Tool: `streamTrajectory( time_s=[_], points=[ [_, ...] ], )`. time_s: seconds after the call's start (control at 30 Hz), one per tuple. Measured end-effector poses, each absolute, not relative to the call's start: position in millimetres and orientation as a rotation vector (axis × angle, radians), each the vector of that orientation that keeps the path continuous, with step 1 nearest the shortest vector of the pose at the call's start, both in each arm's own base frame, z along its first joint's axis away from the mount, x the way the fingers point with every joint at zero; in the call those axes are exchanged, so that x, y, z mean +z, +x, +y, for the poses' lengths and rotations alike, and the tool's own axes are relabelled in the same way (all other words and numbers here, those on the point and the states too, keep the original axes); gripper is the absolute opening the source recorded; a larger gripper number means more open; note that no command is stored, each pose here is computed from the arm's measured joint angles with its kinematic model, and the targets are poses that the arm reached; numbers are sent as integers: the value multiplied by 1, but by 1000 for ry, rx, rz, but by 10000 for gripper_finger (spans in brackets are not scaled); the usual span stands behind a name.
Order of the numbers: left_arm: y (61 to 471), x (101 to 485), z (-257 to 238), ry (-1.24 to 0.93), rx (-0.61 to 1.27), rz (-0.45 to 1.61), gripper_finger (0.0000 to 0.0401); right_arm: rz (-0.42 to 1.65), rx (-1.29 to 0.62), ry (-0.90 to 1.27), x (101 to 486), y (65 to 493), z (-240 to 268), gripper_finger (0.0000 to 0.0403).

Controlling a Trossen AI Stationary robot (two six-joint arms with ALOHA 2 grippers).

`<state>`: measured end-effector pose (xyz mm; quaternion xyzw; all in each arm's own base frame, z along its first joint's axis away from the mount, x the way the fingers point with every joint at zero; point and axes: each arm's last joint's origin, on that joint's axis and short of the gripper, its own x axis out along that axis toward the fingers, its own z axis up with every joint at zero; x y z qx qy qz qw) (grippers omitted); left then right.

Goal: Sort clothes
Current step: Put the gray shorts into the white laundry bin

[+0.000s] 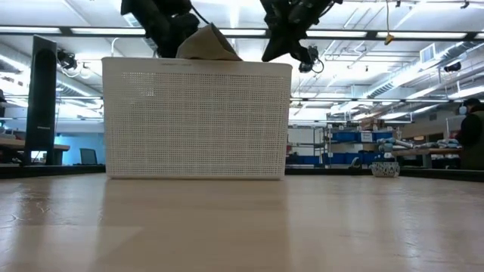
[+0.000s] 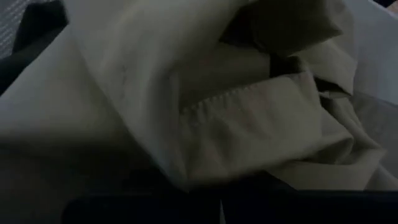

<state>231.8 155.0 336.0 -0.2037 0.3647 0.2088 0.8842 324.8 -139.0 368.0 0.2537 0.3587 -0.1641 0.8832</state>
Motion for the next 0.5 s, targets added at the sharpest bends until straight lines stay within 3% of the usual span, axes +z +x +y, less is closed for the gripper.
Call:
streamTrajectory(
  time_s=[0.3,0.5],
  points=[
    [202,379,136,-365,494,726,0,738,-334,491,369,327,-136,0],
    [171,386,126,-348,627,793,0,715,-322,477,371,329,-137,0]
  ],
)
